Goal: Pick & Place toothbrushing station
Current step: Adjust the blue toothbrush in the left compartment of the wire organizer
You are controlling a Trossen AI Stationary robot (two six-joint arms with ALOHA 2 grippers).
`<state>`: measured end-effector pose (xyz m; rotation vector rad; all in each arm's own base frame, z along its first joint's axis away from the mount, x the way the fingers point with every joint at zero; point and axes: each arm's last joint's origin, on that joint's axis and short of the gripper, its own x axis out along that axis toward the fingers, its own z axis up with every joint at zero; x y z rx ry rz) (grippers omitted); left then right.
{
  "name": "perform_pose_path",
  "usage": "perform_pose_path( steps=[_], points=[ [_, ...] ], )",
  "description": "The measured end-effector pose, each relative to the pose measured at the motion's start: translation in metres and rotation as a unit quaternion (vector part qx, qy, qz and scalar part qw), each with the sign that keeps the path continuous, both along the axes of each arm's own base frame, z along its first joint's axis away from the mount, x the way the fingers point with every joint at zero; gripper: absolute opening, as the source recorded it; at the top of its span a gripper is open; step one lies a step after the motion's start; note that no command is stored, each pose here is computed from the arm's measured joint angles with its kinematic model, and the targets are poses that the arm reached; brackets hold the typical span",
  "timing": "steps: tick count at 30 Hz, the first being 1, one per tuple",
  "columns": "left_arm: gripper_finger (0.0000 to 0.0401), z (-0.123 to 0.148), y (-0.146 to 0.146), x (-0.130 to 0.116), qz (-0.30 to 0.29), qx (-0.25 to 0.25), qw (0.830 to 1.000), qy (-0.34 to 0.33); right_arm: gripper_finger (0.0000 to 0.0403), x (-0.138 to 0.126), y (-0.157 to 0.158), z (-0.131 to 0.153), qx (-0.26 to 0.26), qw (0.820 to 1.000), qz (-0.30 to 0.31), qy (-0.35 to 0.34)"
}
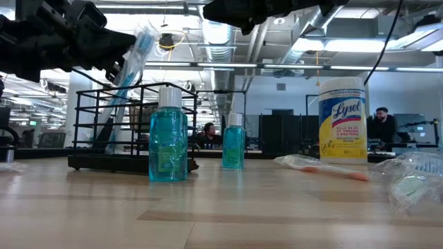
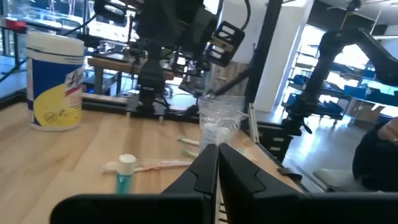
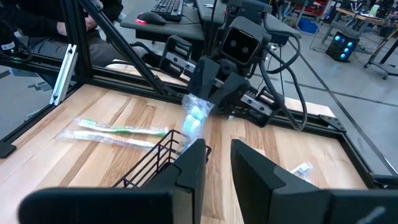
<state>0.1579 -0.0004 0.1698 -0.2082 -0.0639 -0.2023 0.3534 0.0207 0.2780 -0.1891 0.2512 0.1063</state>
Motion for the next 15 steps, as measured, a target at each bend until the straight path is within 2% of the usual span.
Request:
perform_pose_path(
  steps=[4,7,15],
  points=[
    [0.0008,0.0026,0.0000,-0.0002,0.001,0.002,1.000,-0.014,0.0067,0.0000,-0.0001,0.0000,0.000,1.000,0.000,0.000],
    [0.0006,0.0024,-0.0009,-0.0003,-0.009,-0.023,1.000,-0.008,0.0067,0.0000,-0.0001,0.0000,0.000,1.000,0.000,0.000],
    [0.0006,0.0023,-0.0012,-0.0003,-0.010,-0.025,1.000,-0.007,0.0067,0.0000,-0.0001,0.0000,-0.002,1.000,0.000,0.000]
  ],
)
